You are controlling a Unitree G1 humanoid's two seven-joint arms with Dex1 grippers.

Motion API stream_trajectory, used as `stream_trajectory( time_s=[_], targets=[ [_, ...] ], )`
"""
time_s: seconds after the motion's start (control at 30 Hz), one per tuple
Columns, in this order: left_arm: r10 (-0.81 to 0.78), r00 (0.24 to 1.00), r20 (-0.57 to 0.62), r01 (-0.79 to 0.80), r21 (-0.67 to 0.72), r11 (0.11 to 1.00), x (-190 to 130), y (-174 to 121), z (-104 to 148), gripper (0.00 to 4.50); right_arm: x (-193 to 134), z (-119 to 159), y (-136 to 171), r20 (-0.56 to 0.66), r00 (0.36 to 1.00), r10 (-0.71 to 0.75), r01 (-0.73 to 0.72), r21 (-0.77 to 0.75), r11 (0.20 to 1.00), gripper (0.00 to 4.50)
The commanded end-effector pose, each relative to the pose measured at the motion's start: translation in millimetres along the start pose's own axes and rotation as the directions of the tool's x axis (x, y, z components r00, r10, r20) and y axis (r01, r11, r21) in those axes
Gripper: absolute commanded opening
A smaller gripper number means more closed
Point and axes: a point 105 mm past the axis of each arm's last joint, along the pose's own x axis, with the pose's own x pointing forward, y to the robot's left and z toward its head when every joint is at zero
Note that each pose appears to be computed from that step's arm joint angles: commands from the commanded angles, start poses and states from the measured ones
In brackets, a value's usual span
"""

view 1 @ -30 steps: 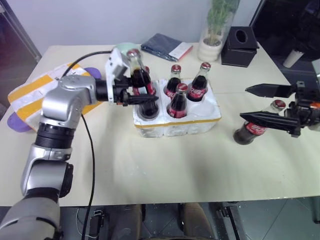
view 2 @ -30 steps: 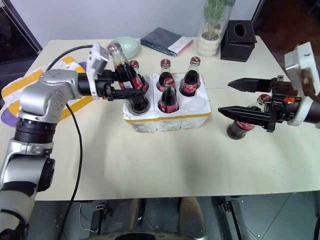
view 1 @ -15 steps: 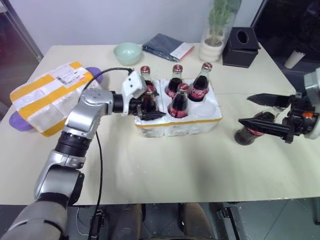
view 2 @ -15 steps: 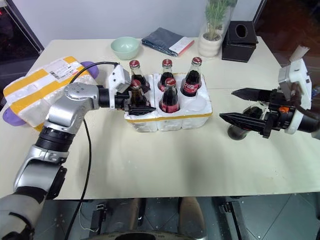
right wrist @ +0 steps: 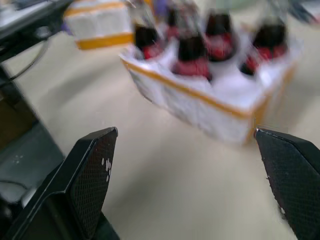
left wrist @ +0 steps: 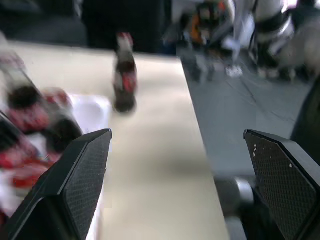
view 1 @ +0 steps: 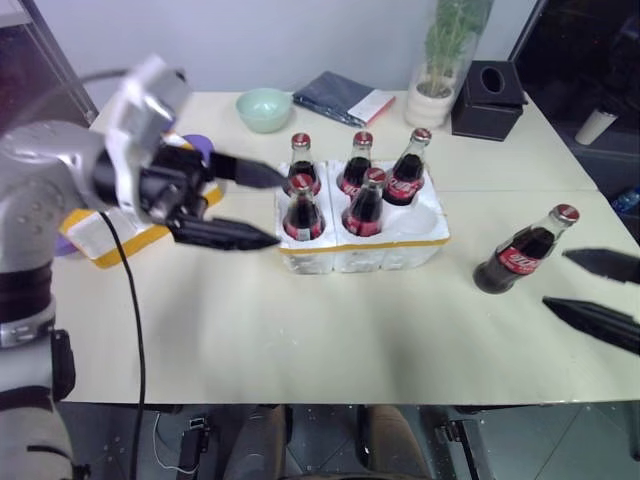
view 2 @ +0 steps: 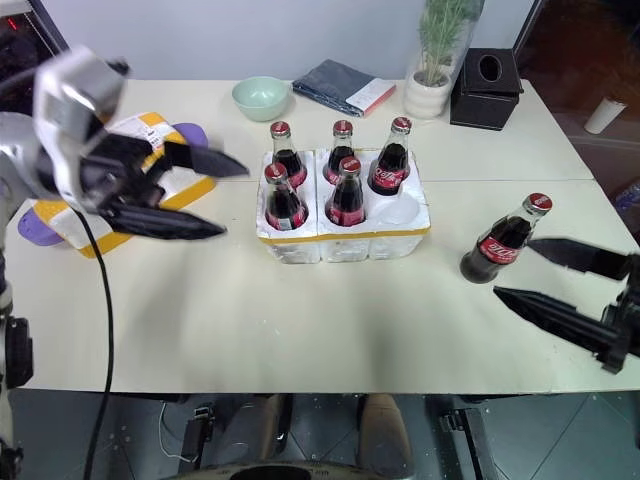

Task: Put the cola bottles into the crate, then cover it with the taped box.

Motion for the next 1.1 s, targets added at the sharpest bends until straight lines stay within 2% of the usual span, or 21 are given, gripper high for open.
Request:
stream_trajectory(
  time_s=[0.03,0.2,0.3,0.47,0.73,1.1],
  targets=[
    [0.014,0.997,-0.075,-0.008,0.082,0.997,8,3,-13,4.42,5,-16,-22,0.012,0.982,-0.187,0.187,0.001,0.982,4.5],
    [0.031,0.999,-0.017,-0.029,0.08,0.996,17,11,-9,4.42,18,-42,-40,0.017,0.954,-0.298,0.298,0.0,0.954,4.5],
    [0.046,0.999,0.011,-0.047,0.089,0.995,22,14,-5,4.42,25,-44,-57,0.054,0.931,-0.361,0.36,0.023,0.933,4.5],
    [0.059,0.997,0.056,-0.063,0.073,0.995,26,15,-1,4.42,38,-45,-76,0.1,0.916,-0.388,0.384,0.055,0.922,4.5],
    [0.085,0.994,0.061,-0.09,0.08,0.993,26,16,1,4.42,60,-48,-93,0.125,0.923,-0.365,0.359,0.072,0.931,4.5],
    [0.108,0.992,0.06,-0.113,0.09,0.99,25,20,1,4.42,96,-48,-100,0.157,0.938,-0.309,0.296,0.098,0.95,4.5]
  ],
)
